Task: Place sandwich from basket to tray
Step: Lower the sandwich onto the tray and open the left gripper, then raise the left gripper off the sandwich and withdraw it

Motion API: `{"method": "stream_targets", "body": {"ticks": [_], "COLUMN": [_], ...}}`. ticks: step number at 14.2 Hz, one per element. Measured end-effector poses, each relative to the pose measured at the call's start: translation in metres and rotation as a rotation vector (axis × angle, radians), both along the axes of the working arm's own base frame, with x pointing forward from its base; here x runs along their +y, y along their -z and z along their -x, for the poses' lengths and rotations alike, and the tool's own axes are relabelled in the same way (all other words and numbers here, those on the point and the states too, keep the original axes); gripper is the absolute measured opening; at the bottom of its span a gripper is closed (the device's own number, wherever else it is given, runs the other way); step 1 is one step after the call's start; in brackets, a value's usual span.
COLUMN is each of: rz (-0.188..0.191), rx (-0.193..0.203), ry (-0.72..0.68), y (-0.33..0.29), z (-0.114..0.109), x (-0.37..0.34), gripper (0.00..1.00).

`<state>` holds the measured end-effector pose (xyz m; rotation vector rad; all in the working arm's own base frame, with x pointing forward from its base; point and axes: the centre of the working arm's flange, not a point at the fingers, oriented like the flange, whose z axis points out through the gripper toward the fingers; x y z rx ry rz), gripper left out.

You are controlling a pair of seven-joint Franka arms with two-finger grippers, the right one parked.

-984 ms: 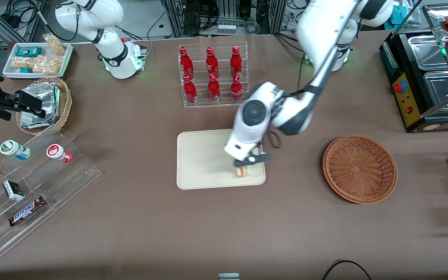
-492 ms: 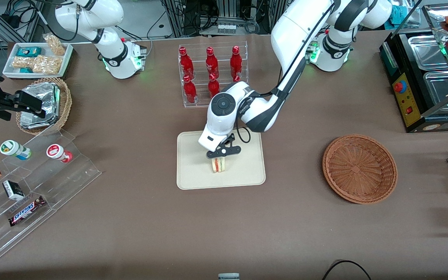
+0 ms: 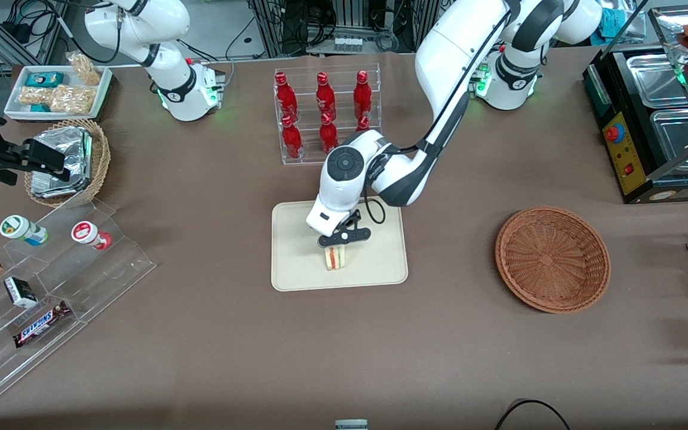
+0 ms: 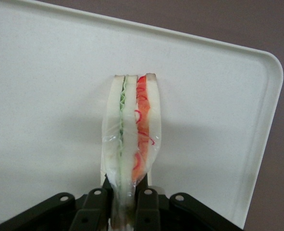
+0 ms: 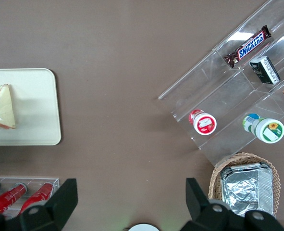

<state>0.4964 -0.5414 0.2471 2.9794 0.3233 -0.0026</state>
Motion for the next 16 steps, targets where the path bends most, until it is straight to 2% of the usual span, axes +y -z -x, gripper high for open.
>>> {"method": "stream_targets", "body": {"ticks": [4,6,7,8,10,13,16], "rz": [-0.005,-0.04,-0.067,-0.095,-0.15,-0.223,-0.242], "rx": [0.002,0.01,-0.001,-0.007,0.01,0.046,0.071], "ry": [-0.001,0.014,0.029,0.04,0.036,-0.024,-0.008], "y": [-0.009,-0.026,-0.038,-0.051,-0.075,-0.092,-0.095], "z": [-0.002,-0.002,-0.003,-0.003,-0.004,-0.025,-0.061], "x": [0.001,0.004,0.007,0.011,0.024,0.065,0.134], "gripper": [0.67,0.86,0.98,1.0,1.0,1.0,1.0]}}
